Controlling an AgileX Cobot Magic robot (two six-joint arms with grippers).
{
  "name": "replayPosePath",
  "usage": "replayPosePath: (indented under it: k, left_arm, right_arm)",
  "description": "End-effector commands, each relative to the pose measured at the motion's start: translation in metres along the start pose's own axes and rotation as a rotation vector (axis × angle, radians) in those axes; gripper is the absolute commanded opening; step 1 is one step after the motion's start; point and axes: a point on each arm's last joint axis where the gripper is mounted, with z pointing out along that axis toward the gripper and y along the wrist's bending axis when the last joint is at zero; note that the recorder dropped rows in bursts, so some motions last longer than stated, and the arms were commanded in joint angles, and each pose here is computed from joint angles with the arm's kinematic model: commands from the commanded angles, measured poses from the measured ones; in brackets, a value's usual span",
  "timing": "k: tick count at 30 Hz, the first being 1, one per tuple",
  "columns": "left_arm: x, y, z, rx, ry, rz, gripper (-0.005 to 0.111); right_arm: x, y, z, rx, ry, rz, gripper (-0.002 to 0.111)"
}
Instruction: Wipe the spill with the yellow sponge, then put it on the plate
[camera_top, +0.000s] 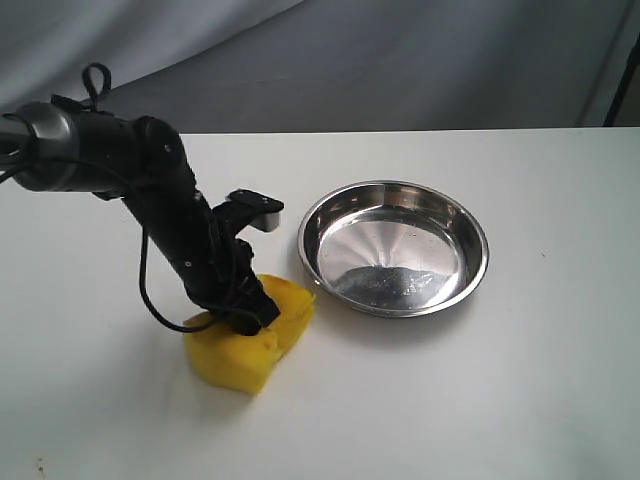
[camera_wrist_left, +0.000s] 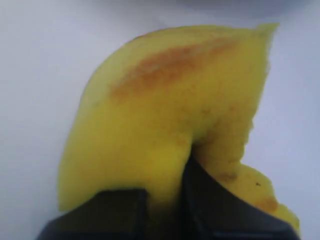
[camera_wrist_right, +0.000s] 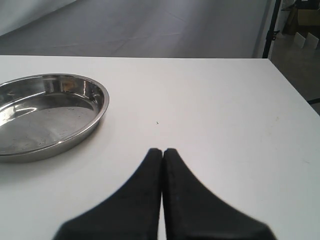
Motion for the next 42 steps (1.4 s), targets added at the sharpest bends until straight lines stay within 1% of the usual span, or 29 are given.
replayPosePath:
  k: [1,2,6,9,11,14,18,21,24,28,30,33,35,39,42]
  left_arm:
    - [0.004,-0.021,0.021,0.042,0.081,0.037,0.000]
    - [0.003,-0.024,0.023,0.040,0.082,0.047,0.000]
    - [0.000,-0.022,0.023,0.013,0.052,0.049,0.000]
    - [0.000,-0.015,0.023,-0.059,0.050,0.060,0.000]
    - [0.000,-0.006,0.022,-0.161,0.057,0.056,0.000]
    - [0.002,0.012,0.017,-0.367,0.086,0.075,0.000]
    - [0.003,0.036,0.008,-0.620,0.108,0.065,0.000]
    - [0.005,0.055,0.004,-0.729,0.096,0.040,0.000]
    - [0.011,0.078,0.003,-0.753,0.088,0.021,0.000]
    - [0.027,0.115,0.004,-0.756,0.086,-0.053,0.000]
    - [0.037,0.137,0.000,-0.770,0.093,-0.114,0.000]
    - [0.049,0.165,-0.014,-0.792,0.073,-0.242,0.000]
    - [0.058,0.180,-0.024,-0.803,0.056,-0.306,0.000]
    - [0.070,0.195,-0.036,-0.818,0.046,-0.351,0.000]
    - [0.073,0.198,-0.038,-0.822,0.042,-0.354,0.000]
  right_arm:
    - [0.001,0.000,0.001,0.002,-0.001,0.007,0.000]
    - [0.001,0.000,0.001,0.002,-0.001,0.007,0.000]
    - [0.001,0.000,0.001,0.002,-0.001,0.007,0.000]
    - [0.001,0.000,0.001,0.002,-0.001,0.007,0.000]
    - [0.001,0.000,0.001,0.002,-0.001,0.007,0.000]
    - [0.001,0.000,0.001,0.002,-0.001,0.007,0.000]
    - [0.001,0.000,0.001,0.002,-0.001,0.007,0.000]
    - [0.001,0.000,0.001,0.002,-0.001,0.007,0.000]
    - [0.001,0.000,0.001,0.002,-0.001,0.007,0.000]
    - [0.001,0.000,0.001,0.002,-0.001,0.007,0.000]
    - [0.001,0.000,0.001,0.002,-0.001,0.007,0.000]
    - [0.001,0.000,0.001,0.002,-0.001,0.007,0.000]
    - [0.001,0.000,0.001,0.002,-0.001,0.007,0.000]
    - [0.001,0.000,0.001,0.002,-0.001,0.007,0.000]
    - [0.001,0.000,0.001,0.002,-0.001,0.007,0.000]
